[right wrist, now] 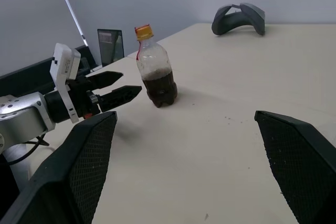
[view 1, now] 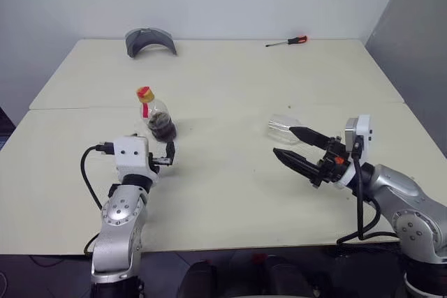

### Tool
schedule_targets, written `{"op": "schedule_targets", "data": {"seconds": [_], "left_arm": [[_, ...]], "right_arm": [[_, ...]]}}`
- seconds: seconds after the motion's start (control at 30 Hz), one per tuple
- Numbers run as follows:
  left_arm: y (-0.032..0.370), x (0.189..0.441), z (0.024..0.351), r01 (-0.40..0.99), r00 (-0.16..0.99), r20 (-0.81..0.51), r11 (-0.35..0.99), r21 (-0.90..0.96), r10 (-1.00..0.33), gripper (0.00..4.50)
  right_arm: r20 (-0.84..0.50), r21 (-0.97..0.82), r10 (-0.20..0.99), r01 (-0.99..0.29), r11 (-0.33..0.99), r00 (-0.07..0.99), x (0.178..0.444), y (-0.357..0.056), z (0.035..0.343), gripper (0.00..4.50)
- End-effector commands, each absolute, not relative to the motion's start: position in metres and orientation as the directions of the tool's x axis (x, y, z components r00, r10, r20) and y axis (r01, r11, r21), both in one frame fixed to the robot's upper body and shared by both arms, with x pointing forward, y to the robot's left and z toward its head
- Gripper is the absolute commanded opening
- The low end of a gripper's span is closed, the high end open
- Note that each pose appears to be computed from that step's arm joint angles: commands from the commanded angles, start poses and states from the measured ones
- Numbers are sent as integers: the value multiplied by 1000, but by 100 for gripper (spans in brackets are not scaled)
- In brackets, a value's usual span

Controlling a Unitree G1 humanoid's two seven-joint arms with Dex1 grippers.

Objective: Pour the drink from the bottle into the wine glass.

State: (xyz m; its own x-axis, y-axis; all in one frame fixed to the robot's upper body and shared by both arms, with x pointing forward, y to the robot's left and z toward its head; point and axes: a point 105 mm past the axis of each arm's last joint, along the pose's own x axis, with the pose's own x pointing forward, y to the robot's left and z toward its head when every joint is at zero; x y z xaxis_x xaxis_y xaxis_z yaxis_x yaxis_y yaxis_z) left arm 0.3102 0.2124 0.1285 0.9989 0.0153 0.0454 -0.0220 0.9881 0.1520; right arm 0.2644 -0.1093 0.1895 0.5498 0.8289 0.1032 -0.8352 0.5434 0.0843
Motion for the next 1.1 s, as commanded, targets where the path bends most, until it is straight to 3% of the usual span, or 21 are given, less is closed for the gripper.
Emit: {"op": "schedule_targets", "data": {"seconds": [0.03,1.1], "left_arm": [[213,314,139,-13,995,95,988,154,-2,448],[227,366,145,-2,987,157,988,155,-23,448]], "right_arm": [[137,45,822,-832,552,553,264,-108,198,450],[143,39,799,-810,585,584,259,-102,198,450]]}}
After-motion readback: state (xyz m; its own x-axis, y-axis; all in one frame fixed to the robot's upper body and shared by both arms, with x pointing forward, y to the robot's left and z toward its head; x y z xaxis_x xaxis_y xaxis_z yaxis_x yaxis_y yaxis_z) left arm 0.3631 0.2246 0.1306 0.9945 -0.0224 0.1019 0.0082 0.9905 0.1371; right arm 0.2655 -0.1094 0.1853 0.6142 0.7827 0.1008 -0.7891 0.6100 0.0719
